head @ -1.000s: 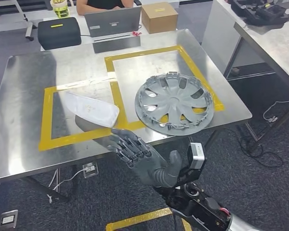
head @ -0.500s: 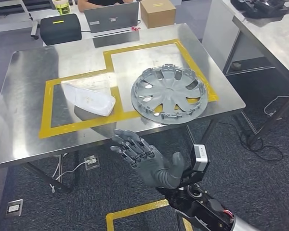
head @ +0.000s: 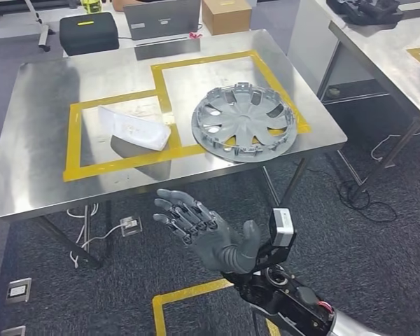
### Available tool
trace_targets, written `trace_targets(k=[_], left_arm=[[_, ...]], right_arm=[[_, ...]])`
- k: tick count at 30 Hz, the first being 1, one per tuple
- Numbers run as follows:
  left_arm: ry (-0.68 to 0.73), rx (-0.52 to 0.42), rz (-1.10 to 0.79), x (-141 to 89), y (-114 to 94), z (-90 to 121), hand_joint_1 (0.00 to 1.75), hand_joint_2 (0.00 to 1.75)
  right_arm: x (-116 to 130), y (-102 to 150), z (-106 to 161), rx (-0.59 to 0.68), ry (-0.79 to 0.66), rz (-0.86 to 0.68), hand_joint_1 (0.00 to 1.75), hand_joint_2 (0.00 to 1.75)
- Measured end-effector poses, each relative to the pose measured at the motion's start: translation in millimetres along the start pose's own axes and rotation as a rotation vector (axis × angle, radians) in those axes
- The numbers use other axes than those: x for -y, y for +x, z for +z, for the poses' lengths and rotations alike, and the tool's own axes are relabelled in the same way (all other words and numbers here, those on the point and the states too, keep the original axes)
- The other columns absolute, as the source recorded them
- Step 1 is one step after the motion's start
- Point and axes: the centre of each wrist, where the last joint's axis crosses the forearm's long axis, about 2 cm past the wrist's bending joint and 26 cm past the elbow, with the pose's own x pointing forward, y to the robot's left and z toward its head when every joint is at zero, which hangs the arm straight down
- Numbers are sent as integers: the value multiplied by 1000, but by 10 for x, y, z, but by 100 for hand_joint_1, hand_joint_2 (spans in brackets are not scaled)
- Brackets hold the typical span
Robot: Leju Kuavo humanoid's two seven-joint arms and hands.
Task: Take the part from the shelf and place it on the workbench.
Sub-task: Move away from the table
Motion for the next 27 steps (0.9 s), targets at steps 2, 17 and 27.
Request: trace_targets(k=[2,17,27], left_arm=[[0,1,-2,0,-1,0,0,0],[-4,1,-9,19,-16,-1,0,0],[-2,6,-11,13,-3,0,0,0]], right_arm=[[-2,-4,4,-3,-2,4,0,175],[-2,-7,0,-5,-6,15,0,175],[-15,-14,20,-13,12,13,0,175]])
